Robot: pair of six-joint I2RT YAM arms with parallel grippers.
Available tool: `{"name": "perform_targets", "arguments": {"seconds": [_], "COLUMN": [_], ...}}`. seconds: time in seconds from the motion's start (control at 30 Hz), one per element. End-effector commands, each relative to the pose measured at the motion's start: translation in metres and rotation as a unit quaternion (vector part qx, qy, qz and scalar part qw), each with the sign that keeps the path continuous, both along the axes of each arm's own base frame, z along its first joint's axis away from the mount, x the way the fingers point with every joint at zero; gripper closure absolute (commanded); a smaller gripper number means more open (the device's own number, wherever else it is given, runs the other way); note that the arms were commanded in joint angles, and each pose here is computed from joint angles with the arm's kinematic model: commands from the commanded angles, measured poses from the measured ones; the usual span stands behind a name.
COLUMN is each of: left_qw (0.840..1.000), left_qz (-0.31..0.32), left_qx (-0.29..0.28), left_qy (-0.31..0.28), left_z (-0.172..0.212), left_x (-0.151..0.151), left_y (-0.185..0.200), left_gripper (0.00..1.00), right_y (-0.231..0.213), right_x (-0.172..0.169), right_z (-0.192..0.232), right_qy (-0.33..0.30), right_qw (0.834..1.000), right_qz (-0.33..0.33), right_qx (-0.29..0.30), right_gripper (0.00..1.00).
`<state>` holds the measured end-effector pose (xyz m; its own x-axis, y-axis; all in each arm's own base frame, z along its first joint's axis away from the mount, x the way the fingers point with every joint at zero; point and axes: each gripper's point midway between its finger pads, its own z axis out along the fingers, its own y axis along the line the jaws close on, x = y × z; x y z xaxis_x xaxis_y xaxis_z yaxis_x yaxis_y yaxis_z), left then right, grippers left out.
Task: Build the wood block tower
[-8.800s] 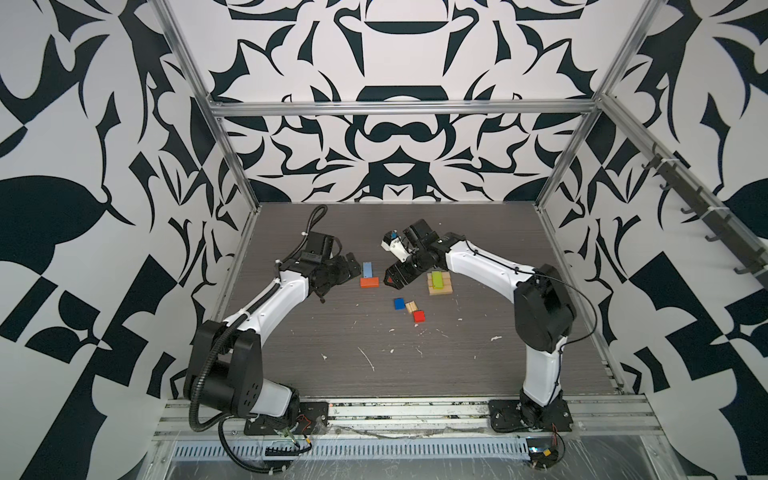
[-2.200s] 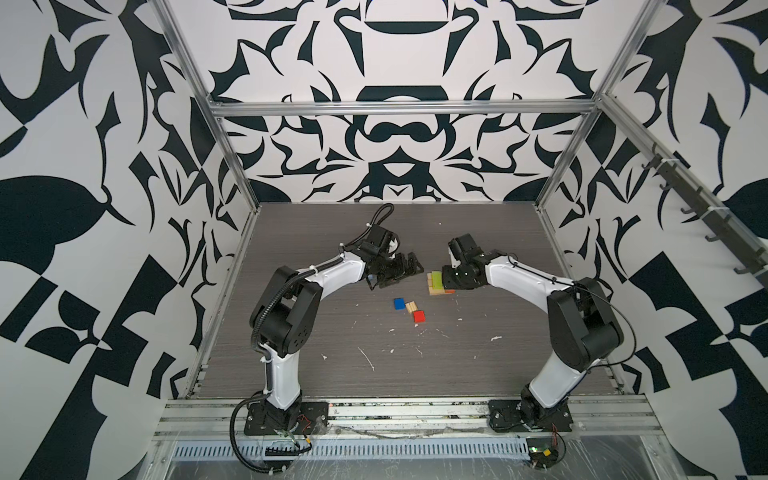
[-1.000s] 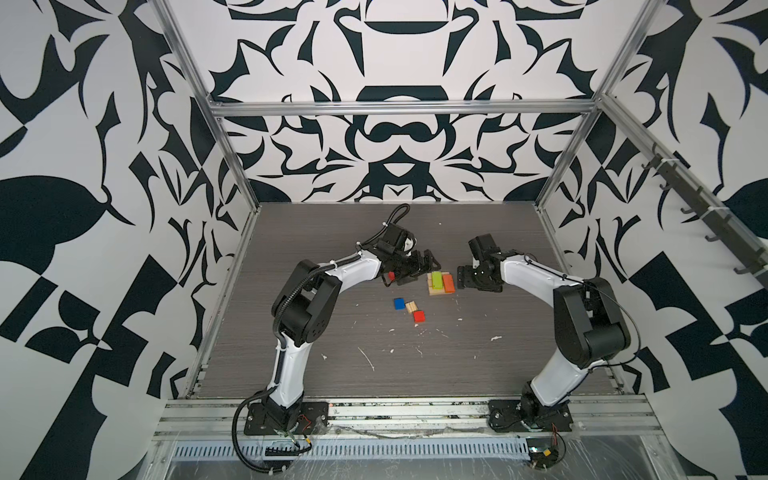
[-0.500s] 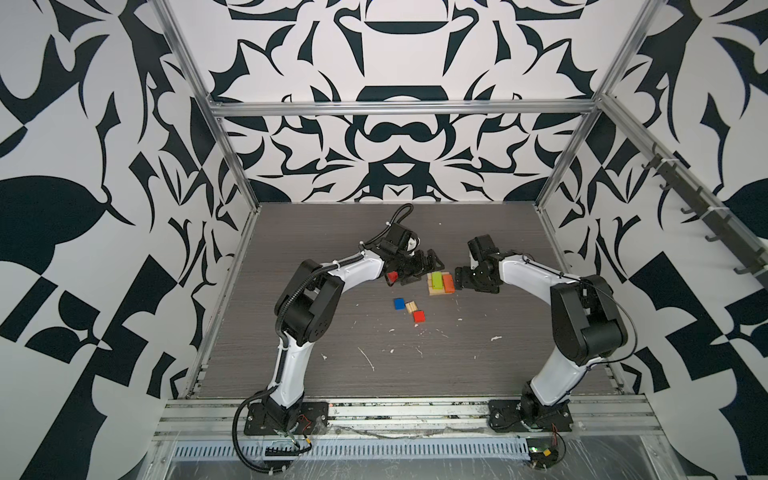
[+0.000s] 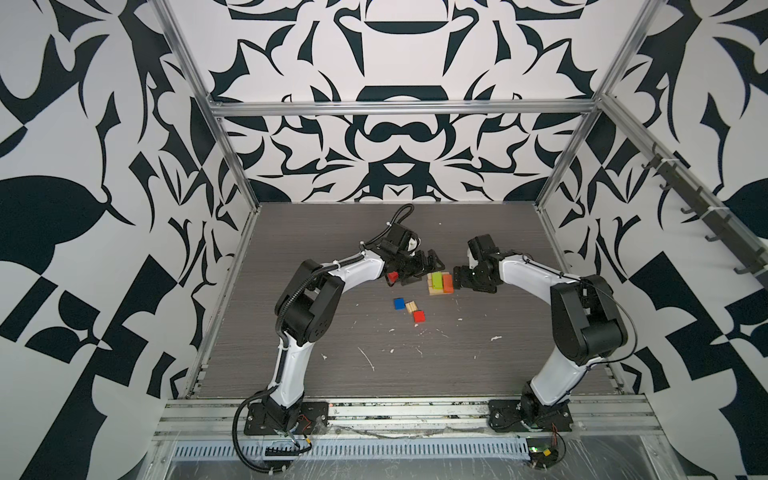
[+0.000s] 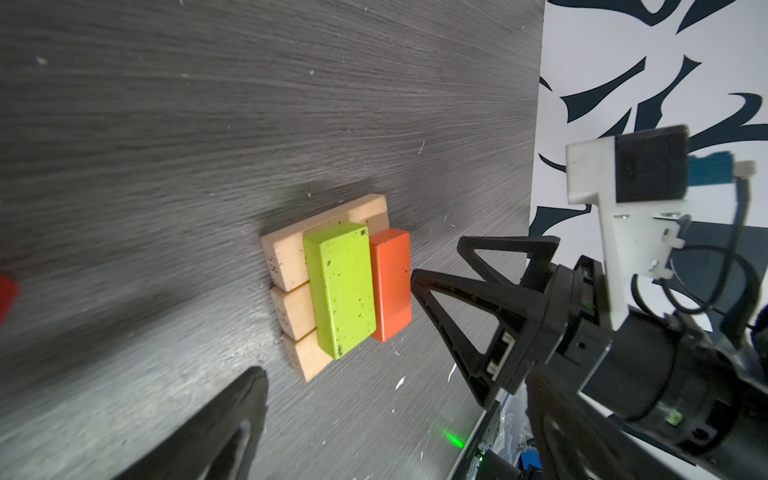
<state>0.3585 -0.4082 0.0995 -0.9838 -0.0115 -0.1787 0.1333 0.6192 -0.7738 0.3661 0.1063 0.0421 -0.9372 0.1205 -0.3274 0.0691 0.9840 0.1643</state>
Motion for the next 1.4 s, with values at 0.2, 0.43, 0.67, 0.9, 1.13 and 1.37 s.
{"name": "perform_targets", "arguments": {"seconds": [0.2,0.43,0.67,0.9,1.13,1.37], "left_qw": [1.000,1.000,1.000,1.000,1.000,1.000], "left_qz": [-0.003,-0.003,-0.003,-0.003,-0.002,-0.003], "left_qx": [0.001,0.001,0.002,0.002,0.003,0.002], "left_qy": [-0.002,-0.001,-0.002,-0.002,-0.001,-0.002], "left_z": [0.003,0.002,0.003,0.003,0.001,0.002], "left_x": [0.000,-0.001,0.000,-0.001,0.000,0.000], "left_y": [-0.003,-0.002,-0.002,-0.002,-0.002,-0.003], "left_gripper": [0.01,0.00,0.00,0.01,0.00,0.01], "right_y": [0.005,-0.001,-0.002,0.002,0.003,0.009], "right_x": [0.007,0.012,0.015,0.019,0.020,0.022], "right_z": [0.003,0.003,0.007,0.006,0.009,0.009], "right_qy": [-0.009,-0.012,-0.023,-0.021,-0.031,-0.031], "right_qw": [1.000,1.000,1.000,1.000,0.999,0.999], "right_qz": [-0.001,-0.012,-0.016,-0.012,-0.010,-0.005], "right_qx": [0.011,-0.008,-0.010,-0.003,0.001,0.015], "right_gripper": [0.13,0.13,0.13,0.14,0.14,0.15]}}
